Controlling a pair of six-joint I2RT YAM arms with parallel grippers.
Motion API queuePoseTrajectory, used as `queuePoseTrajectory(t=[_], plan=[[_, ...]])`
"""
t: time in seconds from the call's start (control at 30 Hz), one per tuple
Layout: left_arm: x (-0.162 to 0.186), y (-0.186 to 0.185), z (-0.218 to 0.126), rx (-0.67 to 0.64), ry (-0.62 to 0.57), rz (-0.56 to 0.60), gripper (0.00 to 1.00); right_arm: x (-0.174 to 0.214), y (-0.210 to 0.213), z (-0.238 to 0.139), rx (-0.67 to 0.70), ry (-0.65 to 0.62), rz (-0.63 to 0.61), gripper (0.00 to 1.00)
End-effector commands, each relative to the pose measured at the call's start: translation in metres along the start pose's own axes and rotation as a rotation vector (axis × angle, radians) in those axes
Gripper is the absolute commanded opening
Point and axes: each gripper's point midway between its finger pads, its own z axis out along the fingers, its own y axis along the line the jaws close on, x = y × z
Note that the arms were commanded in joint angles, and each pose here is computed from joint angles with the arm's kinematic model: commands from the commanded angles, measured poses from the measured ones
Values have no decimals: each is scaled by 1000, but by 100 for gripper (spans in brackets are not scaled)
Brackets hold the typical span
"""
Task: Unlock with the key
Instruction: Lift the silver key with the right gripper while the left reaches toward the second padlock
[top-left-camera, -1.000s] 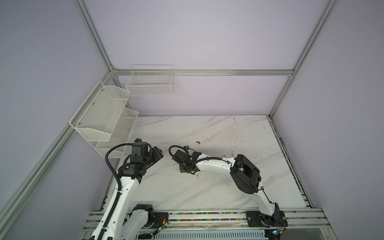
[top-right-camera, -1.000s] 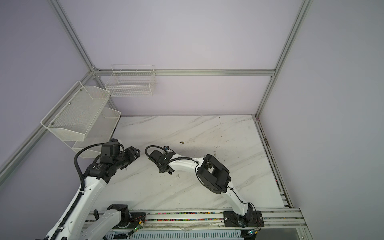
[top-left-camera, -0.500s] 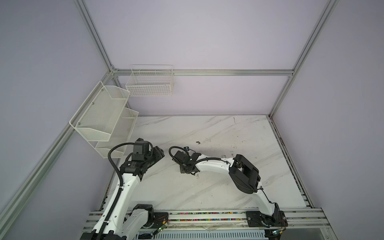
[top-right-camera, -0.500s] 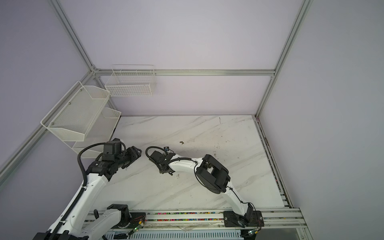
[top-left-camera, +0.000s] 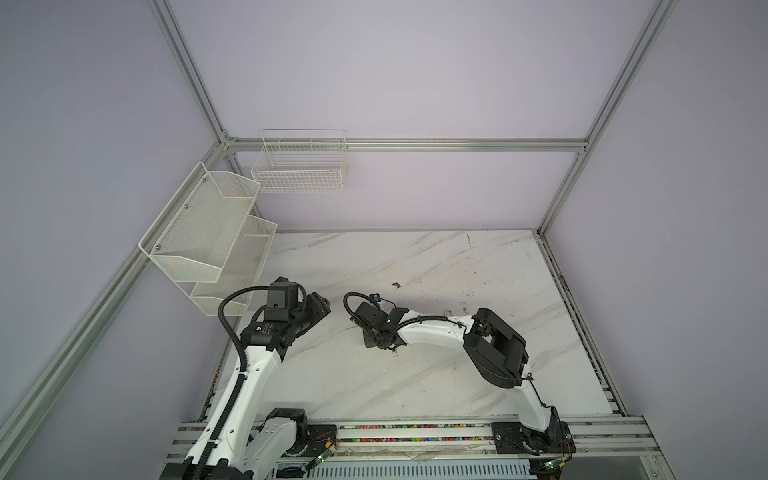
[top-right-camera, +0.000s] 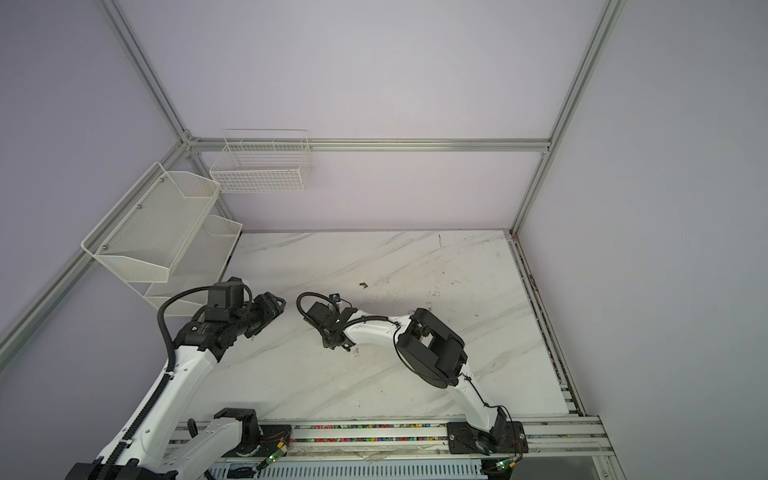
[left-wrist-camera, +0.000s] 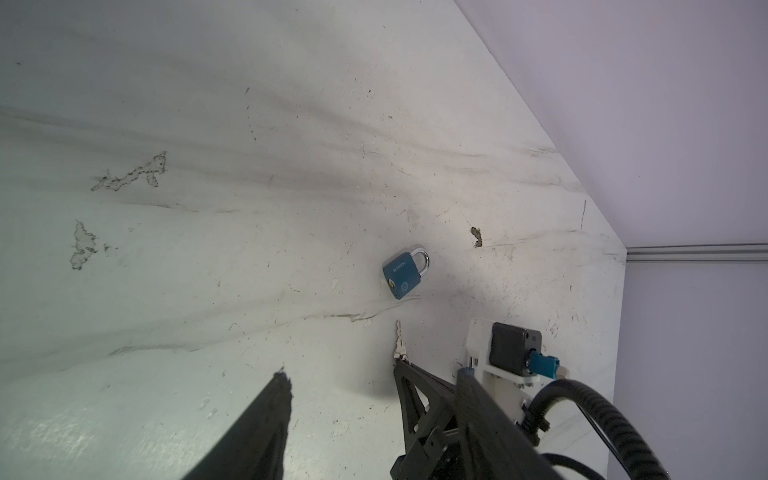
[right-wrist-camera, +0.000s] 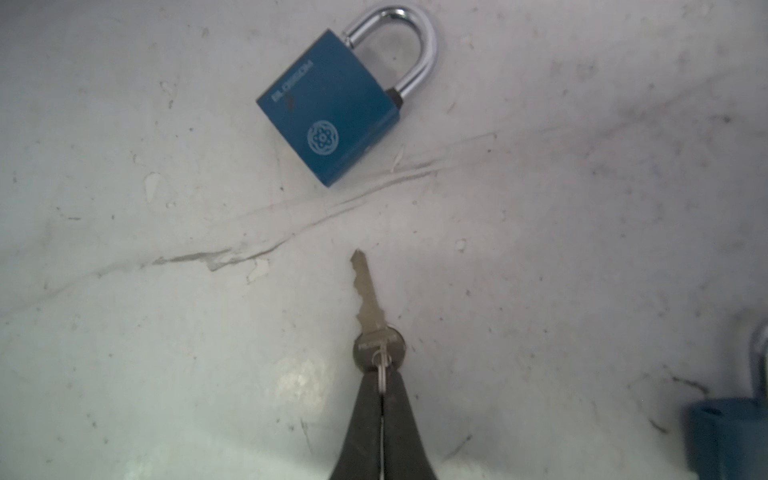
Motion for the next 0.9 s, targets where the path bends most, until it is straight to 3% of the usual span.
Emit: queuePoseTrajectory(t=[0.0, 0.27, 0.5, 0.7, 0.87], plan=[[15, -8, 4, 89, 58, -75, 63, -22, -4, -19, -68, -64, -20, 0], [20, -37, -7, 209, 104, -111, 64, -56, -10, -63, -251, -236, -131, 0], [31, -79, -12, 341, 120, -174, 63, -78, -17, -112, -372, -363, -158, 0], [31, -131, -8, 469, 104, -139, 61, -96, -15, -151, -437, -486, -118, 0], [30, -151, -1, 473, 92, -119, 55, -105, -11, -180, -497, -532, -84, 0]])
